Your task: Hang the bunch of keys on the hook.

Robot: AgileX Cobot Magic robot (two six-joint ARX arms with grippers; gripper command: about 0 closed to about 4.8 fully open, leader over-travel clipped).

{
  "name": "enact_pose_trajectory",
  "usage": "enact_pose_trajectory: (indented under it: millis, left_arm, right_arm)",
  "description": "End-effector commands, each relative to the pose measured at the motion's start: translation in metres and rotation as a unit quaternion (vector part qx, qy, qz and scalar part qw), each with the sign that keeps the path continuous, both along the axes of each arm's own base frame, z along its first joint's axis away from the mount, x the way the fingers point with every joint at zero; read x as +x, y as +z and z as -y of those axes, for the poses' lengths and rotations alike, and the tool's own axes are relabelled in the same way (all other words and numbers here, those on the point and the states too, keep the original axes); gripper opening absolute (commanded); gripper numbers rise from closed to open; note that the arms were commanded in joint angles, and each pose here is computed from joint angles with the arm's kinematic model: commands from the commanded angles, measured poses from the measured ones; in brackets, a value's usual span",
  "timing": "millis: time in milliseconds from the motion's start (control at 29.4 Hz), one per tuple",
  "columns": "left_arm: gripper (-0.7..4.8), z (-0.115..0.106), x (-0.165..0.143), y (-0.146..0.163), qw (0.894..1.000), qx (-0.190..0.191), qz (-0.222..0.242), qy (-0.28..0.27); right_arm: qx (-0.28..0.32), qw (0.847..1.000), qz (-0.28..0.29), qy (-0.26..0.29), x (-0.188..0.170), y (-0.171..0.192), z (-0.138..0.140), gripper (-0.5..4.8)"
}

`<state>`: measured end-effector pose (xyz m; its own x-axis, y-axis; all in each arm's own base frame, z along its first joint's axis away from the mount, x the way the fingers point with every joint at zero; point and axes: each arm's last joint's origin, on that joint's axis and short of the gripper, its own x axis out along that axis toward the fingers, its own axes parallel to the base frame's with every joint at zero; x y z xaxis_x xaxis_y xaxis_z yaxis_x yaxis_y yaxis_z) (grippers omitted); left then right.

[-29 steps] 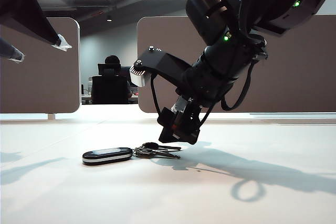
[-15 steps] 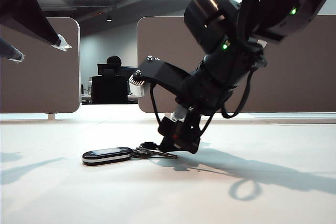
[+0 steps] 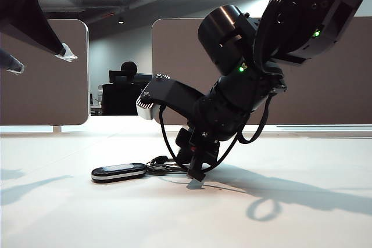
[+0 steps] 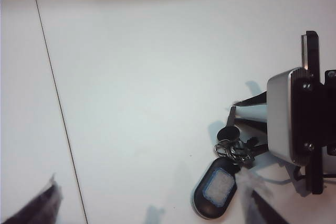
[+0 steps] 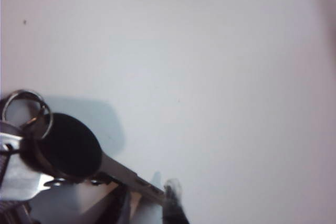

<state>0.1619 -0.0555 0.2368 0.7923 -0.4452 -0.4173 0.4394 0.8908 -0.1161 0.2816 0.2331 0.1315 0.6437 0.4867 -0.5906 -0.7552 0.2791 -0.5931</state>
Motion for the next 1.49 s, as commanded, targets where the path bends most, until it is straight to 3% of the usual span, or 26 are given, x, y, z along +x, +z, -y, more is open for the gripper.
enact_pose_trajectory:
  millis: [34,136,476,612,679,815,917,1019,1053,1121,1257,1291,1359,1495]
  left_arm:
    - [4.79,0.000,0.000,0.002,1.000,0.000,0.006,-0.002]
    - [4.79,0.000,0.000,0.002,1.000,0.000,0.006,-0.002]
    - [4.79,0.000,0.000,0.001,1.000,0.001,0.004,-0.002]
    - [4.79,0.000,0.000,0.001,1.000,0.002,0.001,-0.002]
    - [4.79,0.000,0.000,0.001,1.000,0.002,0.001,-0.002]
    - [4.79,0.000,-0.001,0.000,1.000,0.002,-0.002,-0.002]
    - [4.79,0.000,-0.001,-0.001,1.000,0.004,-0.008,-0.001]
    - [4.79,-0.004,-0.002,0.000,0.998,0.031,0.001,0.049]
    - [4.79,-0.006,-0.003,0.002,0.997,0.046,0.011,0.067]
    - [4.79,-0.009,-0.003,0.007,0.990,0.082,0.028,0.107]
    - [4.79,-0.016,-0.006,0.034,0.974,0.114,0.047,0.189]
    - [4.79,-0.017,-0.008,0.043,0.969,0.115,0.060,0.209]
    - [4.79,-0.019,-0.009,0.055,0.964,0.123,0.078,0.223]
    - [4.79,-0.019,-0.010,0.059,0.962,0.140,0.074,0.221]
  right_arm:
    - [-0.012,1.000,-0.018,0.019,-0.002,-0.007,0.001,1.32]
    - [0.000,0.999,-0.014,0.036,-0.002,-0.006,-0.001,2.36]
    - [0.017,0.997,-0.015,0.076,-0.006,-0.004,-0.007,2.37]
    - [0.021,0.995,-0.017,0.093,-0.011,-0.003,-0.014,1.15]
    - [0.019,0.995,-0.019,0.101,-0.015,-0.004,-0.018,-0.10]
    - [0.020,0.994,-0.022,0.103,-0.019,-0.003,-0.022,-0.06]
    - [0.064,0.995,-0.034,0.075,-0.020,0.010,-0.022,-0.05]
    - [0.093,0.991,-0.006,0.090,-0.019,0.035,-0.038,-0.04]
    - [0.103,0.991,-0.005,0.090,-0.017,0.043,-0.044,0.19]
    - [0.143,0.987,-0.017,0.078,-0.009,0.068,-0.061,1.45]
    - [0.238,0.966,-0.089,0.054,0.008,0.097,-0.083,1.64]
    - [0.254,0.960,-0.105,0.056,0.012,0.099,-0.089,2.07]
    - [0.250,0.957,-0.125,0.072,0.015,0.091,-0.101,2.70]
    - [0.236,0.955,-0.170,0.059,0.016,0.064,-0.117,2.71]
